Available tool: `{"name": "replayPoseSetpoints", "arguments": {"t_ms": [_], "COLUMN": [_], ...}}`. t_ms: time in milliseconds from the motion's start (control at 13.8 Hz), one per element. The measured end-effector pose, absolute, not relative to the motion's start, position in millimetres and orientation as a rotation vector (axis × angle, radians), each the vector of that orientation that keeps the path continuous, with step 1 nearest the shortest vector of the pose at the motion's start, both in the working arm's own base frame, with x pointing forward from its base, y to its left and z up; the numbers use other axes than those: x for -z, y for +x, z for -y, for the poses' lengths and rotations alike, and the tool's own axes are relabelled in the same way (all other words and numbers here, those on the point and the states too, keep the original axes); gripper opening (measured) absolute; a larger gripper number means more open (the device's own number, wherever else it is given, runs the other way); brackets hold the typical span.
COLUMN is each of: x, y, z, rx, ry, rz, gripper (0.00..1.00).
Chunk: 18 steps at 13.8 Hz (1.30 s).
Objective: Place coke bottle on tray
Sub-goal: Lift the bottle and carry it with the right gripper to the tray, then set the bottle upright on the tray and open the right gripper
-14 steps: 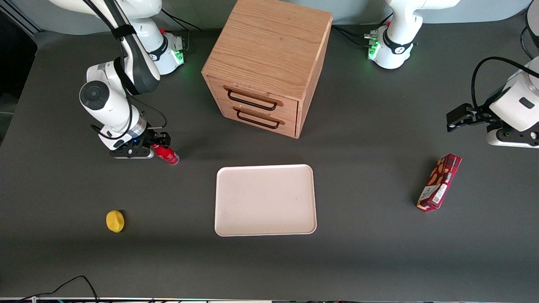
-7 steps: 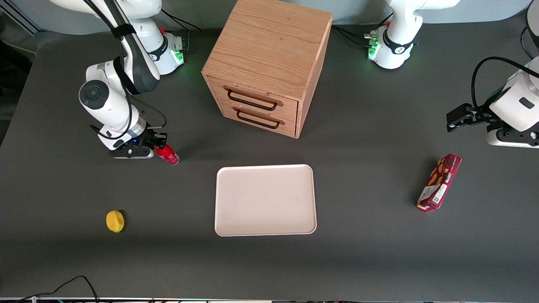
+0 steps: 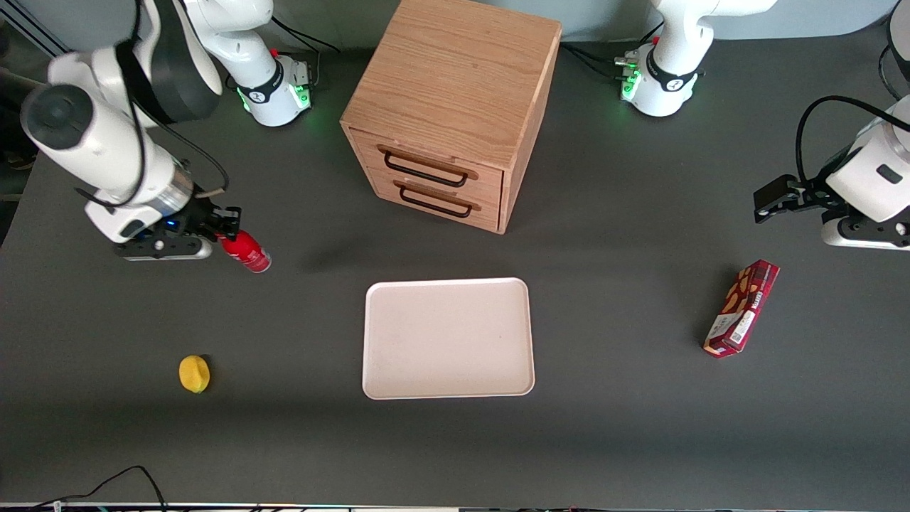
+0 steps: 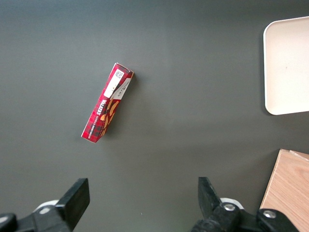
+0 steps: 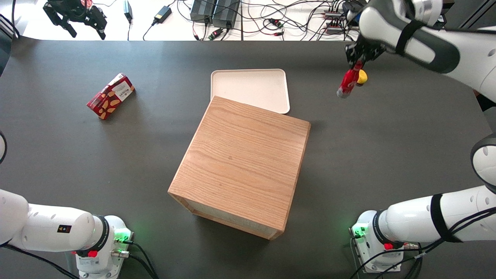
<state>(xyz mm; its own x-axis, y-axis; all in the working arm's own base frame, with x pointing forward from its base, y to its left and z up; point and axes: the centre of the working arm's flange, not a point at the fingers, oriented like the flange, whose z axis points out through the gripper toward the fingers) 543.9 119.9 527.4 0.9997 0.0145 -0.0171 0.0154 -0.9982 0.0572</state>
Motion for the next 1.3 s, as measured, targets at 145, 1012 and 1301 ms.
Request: {"name": "replayPoseSetpoints", "arguments": {"t_ms": [145, 1012, 1301], "x": [-570, -389, -360], "y": [557, 695, 708], "z": [-140, -306, -317], "rx": [0.038, 0.042, -0.097], "ry": [3.112, 3.202, 3.174], "rz": [-0.045, 0.414, 0.398], "gripper": [0.31, 0.31, 0.31]}}
